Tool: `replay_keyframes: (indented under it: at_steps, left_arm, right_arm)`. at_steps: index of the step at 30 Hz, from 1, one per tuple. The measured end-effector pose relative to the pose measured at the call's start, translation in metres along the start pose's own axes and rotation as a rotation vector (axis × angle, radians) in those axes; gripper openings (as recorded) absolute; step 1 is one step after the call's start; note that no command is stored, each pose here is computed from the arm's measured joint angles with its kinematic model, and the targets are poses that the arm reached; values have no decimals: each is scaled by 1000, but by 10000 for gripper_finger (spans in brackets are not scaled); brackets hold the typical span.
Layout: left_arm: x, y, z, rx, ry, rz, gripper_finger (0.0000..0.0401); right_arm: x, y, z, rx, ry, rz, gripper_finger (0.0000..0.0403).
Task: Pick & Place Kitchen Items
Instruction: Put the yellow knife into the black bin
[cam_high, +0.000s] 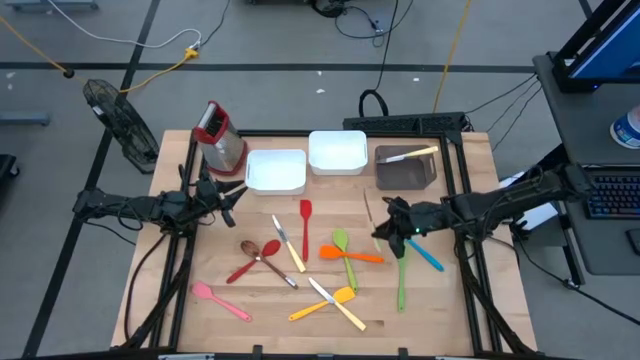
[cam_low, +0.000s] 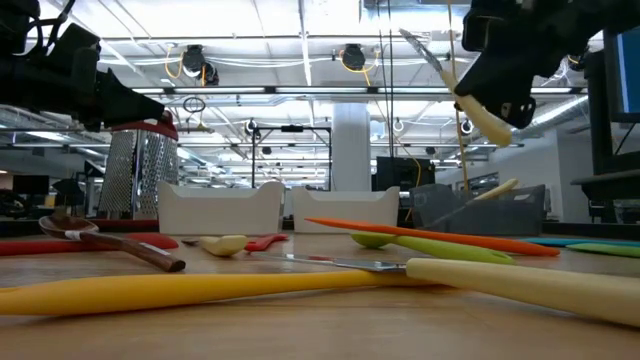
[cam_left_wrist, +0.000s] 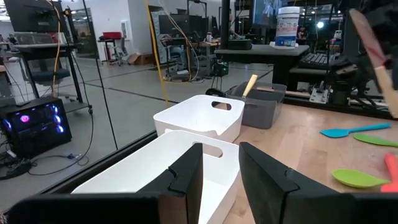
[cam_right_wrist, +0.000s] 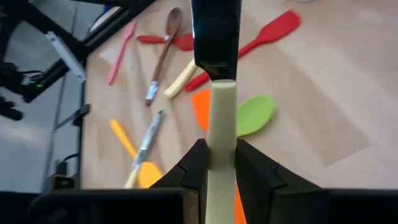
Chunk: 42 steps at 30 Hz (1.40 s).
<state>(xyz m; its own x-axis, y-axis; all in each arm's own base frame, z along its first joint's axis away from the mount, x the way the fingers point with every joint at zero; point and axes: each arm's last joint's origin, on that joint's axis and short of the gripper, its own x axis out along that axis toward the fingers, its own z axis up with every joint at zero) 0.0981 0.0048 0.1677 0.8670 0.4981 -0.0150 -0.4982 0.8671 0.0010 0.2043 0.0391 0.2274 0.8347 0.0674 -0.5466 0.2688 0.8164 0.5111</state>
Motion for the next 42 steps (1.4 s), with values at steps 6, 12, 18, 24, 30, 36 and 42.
replay_keyframes:
  at_steps: [6,12,18,24,30,36,42]
  left_arm:
    - [0,0,0,-11,0,0,106]
    - [0,0,0,-19,0,0,106]
    - [0,0,-1,-13,6,2,106]
    - [2,-1,-3,-1,28,3,106]
    - [3,-2,-5,-7,52,4,106]
    - [5,-4,-8,-11,78,6,106]
    - [6,-5,-10,3,100,7,106]
  right_arm:
    - [-1,-16,9,-45,-14,-78,49]
    - [-10,-35,15,-24,-5,-180,49]
    - [-27,-49,19,-13,-18,-251,49]
    - [-41,-62,22,-30,-21,-320,49]
    - [-55,-71,26,-57,38,-414,49]
    - [-76,-67,51,-117,31,-470,49]
    - [-99,-64,75,-199,82,-646,49]
